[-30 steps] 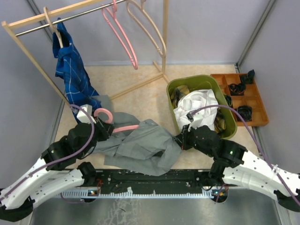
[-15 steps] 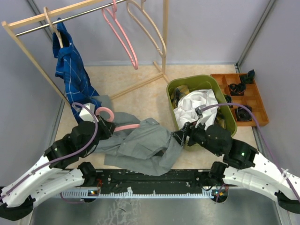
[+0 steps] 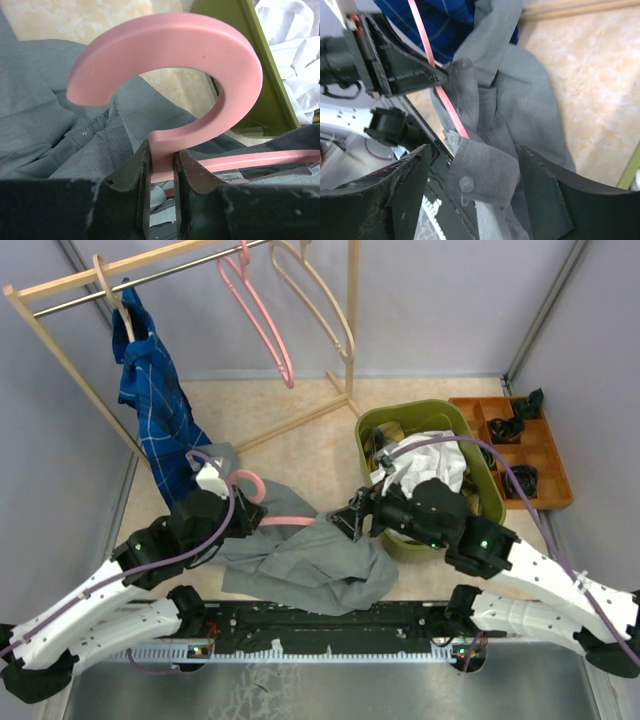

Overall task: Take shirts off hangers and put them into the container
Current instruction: Remove the shirt from the hanger.

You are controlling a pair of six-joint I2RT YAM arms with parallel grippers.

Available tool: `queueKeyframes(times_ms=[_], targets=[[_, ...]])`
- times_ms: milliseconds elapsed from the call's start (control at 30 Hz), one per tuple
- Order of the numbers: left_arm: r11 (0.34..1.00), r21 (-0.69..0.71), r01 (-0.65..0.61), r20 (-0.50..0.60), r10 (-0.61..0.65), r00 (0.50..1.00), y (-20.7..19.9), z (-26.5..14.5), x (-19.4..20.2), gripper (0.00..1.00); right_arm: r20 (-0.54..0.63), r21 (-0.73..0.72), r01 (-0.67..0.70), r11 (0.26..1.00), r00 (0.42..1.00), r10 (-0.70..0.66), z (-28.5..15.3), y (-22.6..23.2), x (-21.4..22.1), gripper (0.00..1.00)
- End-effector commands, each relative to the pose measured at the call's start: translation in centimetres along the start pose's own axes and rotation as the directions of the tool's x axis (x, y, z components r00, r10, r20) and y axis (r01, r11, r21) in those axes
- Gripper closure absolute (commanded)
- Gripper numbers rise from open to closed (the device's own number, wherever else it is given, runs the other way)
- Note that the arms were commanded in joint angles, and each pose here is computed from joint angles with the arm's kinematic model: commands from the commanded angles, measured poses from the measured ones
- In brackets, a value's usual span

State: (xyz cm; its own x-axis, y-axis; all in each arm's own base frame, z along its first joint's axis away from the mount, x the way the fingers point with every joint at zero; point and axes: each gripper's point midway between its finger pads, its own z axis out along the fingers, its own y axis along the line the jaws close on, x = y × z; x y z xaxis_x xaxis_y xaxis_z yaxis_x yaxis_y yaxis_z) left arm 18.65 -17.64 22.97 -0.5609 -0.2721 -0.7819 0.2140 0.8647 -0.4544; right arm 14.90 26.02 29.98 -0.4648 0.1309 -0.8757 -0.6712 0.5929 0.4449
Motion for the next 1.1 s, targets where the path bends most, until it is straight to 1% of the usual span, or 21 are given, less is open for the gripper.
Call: queueKeyframes(times_ms=[0, 67, 133, 267, 300, 333, 367, 433, 600, 733, 833, 967, 1067], targets=[[0.997, 0.074, 0.007, 0.018, -0.008, 1.000, -1.6, -0.1, -0.8, 1.00, -0.017, -0.105, 0.016, 0.994, 1.000, -0.018, 0.9, 2.4, -0.8, 0.33], [0.997, 0.071, 0.010, 0.020, -0.011, 1.000, -1.5, -0.2, -0.8, 1.00, -0.029, -0.107, 0.007, 0.994, 1.000, -0.010, 1.0, 2.4, -0.4, 0.43], [0.998, 0.066, 0.014, 0.027, -0.016, 1.000, -1.4, -0.3, -1.0, 1.00, -0.025, -0.098, -0.009, 0.995, 1.000, 0.007, 0.9, 2.2, -0.3, 0.49], [0.999, 0.050, 0.022, 0.044, -0.024, 0.999, -1.0, -0.5, -1.3, 1.00, -0.002, -0.075, -0.018, 0.997, 1.000, 0.018, 0.3, 1.5, -0.2, 0.83], [0.999, 0.042, 0.026, 0.046, -0.028, 0.999, -0.8, -0.6, -1.3, 1.00, 0.006, -0.068, -0.020, 0.997, 1.000, 0.020, 0.1, 1.3, -0.2, 0.90], [0.999, 0.034, 0.032, 0.050, -0.033, 0.998, -0.7, -0.6, -1.4, 1.00, 0.013, -0.066, -0.021, 0.998, 1.000, 0.022, -0.1, 1.2, -0.2, 0.95], [0.999, 0.025, 0.038, 0.054, -0.040, 0.998, -0.5, -0.7, -1.5, 1.00, 0.018, -0.064, -0.020, 0.998, 1.000, 0.022, -0.4, 1.0, -0.1, 0.97], [0.998, 0.004, 0.060, 0.071, -0.060, 0.996, 0.0, -0.9, -1.7, 1.00, 0.033, -0.061, -0.021, 0.998, 0.999, 0.023, -1.1, 0.6, 0.1, 1.00], [0.987, -0.052, 0.151, 0.139, -0.143, 0.980, 1.7, -1.9, -2.6, 1.00, 0.044, -0.076, -0.012, 0.997, 0.999, 0.016, -2.8, 0.0, 1.3, 1.00], [0.970, -0.092, 0.223, 0.204, -0.201, 0.958, 3.0, -2.8, -3.6, 1.00, 0.042, -0.150, 0.011, 0.989, 0.999, -0.005, -4.4, 0.8, 1.8, 1.00], [0.964, -0.113, 0.240, 0.222, -0.211, 0.952, 3.5, -3.2, -4.0, 1.00, 0.044, -0.224, 0.046, 0.974, 0.998, -0.037, -5.7, 1.8, 2.0, 1.00], [0.963, -0.101, 0.252, 0.234, -0.223, 0.946, 3.3, -3.2, -4.3, 1.00, -0.025, -0.243, 0.083, 0.966, 0.996, -0.091, -6.1, 1.6, 3.7, 1.00], [0.967, -0.067, 0.247, 0.232, -0.225, 0.946, 2.7, -3.2, -4.5, 1.00, -0.078, -0.165, 0.088, 0.982, 0.992, -0.102, -5.4, 0.0, 4.9, 1.00]])
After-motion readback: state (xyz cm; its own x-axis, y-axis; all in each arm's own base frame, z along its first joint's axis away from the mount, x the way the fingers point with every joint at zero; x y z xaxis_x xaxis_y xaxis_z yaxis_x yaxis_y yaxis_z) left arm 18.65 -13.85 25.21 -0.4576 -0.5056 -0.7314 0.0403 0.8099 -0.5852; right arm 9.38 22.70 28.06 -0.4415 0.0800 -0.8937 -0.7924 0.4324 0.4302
